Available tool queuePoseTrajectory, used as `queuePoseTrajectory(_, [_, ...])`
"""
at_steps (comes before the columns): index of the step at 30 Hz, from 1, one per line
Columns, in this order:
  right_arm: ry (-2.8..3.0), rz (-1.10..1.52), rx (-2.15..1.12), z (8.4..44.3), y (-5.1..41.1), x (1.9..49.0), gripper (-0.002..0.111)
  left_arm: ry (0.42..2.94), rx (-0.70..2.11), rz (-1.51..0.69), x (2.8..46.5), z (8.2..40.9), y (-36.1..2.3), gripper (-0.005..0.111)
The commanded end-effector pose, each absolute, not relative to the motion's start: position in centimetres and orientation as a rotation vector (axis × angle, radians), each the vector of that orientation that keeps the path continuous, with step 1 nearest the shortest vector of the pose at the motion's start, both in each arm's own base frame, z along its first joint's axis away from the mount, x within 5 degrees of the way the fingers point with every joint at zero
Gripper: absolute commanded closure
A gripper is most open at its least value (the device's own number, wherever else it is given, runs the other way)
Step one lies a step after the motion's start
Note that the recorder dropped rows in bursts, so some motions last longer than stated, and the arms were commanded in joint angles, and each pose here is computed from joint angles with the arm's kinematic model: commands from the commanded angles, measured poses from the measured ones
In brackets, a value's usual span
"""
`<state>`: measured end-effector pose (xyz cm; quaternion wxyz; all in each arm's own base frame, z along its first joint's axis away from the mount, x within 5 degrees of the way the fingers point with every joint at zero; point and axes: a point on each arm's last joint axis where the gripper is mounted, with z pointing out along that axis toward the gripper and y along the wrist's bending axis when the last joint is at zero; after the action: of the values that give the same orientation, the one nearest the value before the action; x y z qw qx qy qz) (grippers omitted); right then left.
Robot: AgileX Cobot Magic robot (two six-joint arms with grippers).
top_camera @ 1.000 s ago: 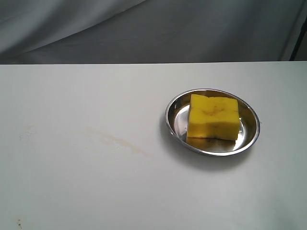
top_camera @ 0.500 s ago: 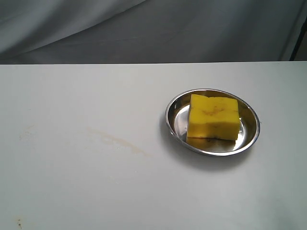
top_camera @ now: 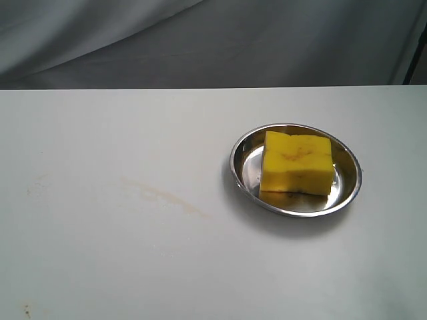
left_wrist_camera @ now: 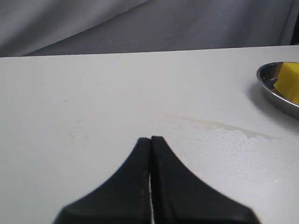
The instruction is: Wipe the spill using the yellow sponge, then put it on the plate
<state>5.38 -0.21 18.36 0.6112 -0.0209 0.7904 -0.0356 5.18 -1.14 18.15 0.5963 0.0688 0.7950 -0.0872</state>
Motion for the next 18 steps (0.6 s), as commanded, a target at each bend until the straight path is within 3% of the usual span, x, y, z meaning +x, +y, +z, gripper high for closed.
queuePoseTrajectory(1, [1.819,-0.084,-0.049,18.3,-0.2,5.4,0.108,1.843,0.089,-0.147,5.3,18.1,-0.7,0.107])
queuePoseTrajectory(18, [1.819,-0.084,-0.049,18.3,-0.2,5.4,0.108,1.834,-0.177,0.032,5.3,18.1,0.7,0.107])
